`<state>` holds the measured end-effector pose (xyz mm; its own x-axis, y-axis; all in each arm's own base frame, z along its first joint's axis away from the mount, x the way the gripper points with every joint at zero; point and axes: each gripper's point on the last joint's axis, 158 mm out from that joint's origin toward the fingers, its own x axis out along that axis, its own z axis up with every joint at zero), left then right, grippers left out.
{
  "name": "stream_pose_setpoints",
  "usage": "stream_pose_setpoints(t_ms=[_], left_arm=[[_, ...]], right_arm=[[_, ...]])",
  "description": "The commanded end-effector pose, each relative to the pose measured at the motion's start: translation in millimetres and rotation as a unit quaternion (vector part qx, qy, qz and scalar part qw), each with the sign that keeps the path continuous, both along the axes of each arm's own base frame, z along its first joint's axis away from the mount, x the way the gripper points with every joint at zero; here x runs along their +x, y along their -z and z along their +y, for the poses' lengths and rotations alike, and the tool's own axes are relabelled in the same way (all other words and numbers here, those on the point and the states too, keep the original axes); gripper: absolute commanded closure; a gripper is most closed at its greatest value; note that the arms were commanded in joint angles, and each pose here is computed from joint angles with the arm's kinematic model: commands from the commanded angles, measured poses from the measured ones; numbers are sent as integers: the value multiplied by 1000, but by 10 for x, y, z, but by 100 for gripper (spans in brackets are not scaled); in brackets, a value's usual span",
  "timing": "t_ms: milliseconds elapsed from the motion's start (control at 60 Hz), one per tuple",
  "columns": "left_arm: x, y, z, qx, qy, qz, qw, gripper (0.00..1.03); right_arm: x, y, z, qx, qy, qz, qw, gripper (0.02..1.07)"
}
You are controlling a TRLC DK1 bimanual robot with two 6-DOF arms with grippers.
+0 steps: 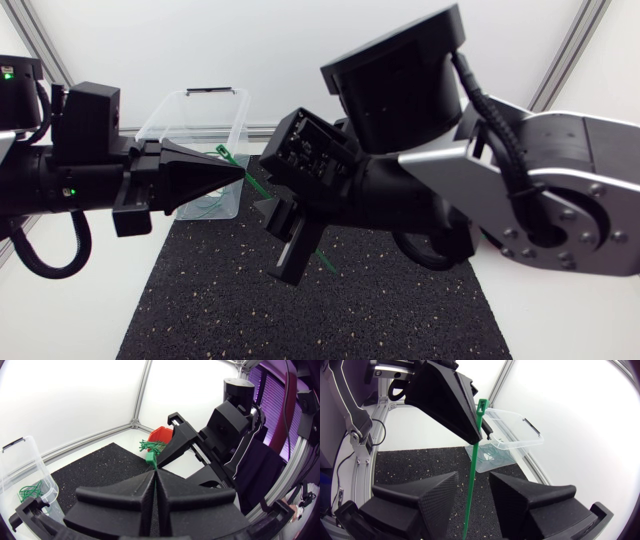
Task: Take a green cable tie from the red box, thread the tail through the head to close it, then place it in the transparent bin on the left.
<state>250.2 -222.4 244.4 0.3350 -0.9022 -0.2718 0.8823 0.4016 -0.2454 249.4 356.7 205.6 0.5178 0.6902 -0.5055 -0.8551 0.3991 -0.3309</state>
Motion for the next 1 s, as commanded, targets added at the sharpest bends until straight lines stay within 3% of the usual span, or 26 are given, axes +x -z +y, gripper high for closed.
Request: stream_pose_setpoints(t_ms=[0, 400, 983], left_arm=[[-12, -16, -30, -5, 2, 4, 1000, 100], [26, -26, -53, -16, -5, 5, 1000, 100], [3, -6, -106, -29, -4, 11, 999, 87]], right_arm=[[3, 164, 7, -14, 5, 6, 1000, 70], [-74, 177, 78, -16, -7, 7, 1000, 101], [-121, 176, 106, -15, -13, 12, 1000, 101]])
